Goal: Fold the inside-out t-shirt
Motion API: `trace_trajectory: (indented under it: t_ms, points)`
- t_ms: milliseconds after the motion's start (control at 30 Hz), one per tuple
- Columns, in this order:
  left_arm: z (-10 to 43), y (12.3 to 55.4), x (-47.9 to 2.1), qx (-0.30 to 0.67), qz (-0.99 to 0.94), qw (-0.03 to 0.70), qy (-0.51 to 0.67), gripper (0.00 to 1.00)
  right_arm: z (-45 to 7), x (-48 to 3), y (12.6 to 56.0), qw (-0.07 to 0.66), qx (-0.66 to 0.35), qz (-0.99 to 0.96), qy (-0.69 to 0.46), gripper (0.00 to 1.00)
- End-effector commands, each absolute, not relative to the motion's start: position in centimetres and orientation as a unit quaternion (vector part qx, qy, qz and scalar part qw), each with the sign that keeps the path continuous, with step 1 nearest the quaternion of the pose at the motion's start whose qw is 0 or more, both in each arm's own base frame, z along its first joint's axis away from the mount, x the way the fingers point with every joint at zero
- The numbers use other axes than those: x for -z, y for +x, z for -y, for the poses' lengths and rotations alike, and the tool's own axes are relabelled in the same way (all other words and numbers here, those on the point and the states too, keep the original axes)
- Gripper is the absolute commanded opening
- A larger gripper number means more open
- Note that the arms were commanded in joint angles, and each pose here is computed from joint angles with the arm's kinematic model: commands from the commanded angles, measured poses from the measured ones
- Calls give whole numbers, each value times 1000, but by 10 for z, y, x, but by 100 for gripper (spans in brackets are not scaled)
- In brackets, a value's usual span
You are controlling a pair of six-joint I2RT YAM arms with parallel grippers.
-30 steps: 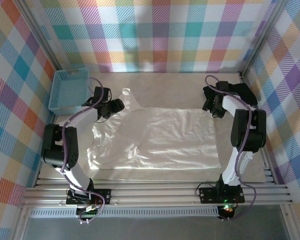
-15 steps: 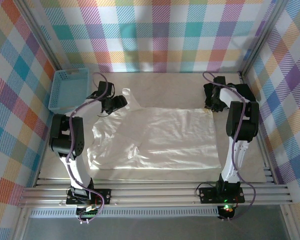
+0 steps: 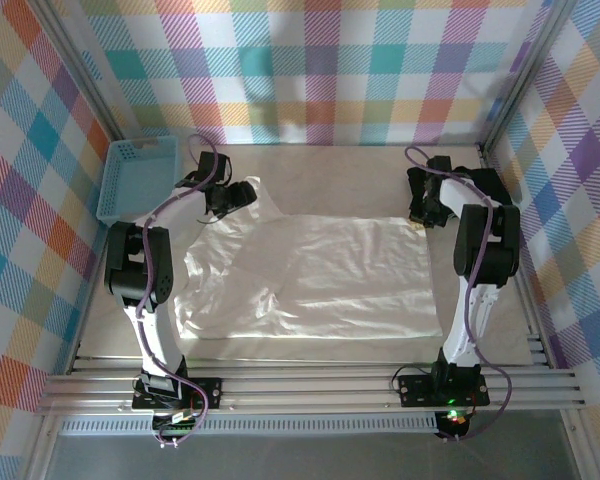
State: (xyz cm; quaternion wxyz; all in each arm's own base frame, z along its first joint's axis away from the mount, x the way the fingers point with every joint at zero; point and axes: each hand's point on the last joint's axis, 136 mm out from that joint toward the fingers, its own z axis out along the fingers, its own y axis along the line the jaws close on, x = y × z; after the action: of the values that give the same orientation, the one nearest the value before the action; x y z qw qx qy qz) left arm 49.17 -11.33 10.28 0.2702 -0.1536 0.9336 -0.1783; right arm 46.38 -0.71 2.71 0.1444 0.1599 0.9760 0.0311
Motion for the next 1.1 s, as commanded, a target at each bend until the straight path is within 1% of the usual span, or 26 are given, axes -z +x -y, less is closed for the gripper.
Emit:
trace_trajectory:
  t_ms: [0, 100, 333, 533, 867, 1000, 1067]
  points:
    - [114, 491, -103, 177, -938, 260, -143, 66, 6, -52, 462, 170, -33, -974, 149, 11]
    - [113, 492, -103, 173, -939, 261, -142, 66, 6, -58, 463, 181, -34, -972, 145, 6]
    - [112, 509, -105, 171, -937, 269, -145, 66, 3, -73, 465, 206, -44, -968, 138, 2]
    - [114, 541, -87, 160, -943, 256, -143, 65, -5, -84, 466, 232, -68, -962, 126, 1]
    - [115, 602, -59, 128, -953, 246, -123, 65, -10, -83, 468, 232, -81, -962, 115, 1]
    - [117, 617, -50, 127, -954, 245, -118, 66, -14, -81, 469, 230, -88, -963, 112, 1]
    - [119, 621, -47, 130, -954, 244, -115, 63, -14, -79, 469, 228, -89, -963, 110, 1]
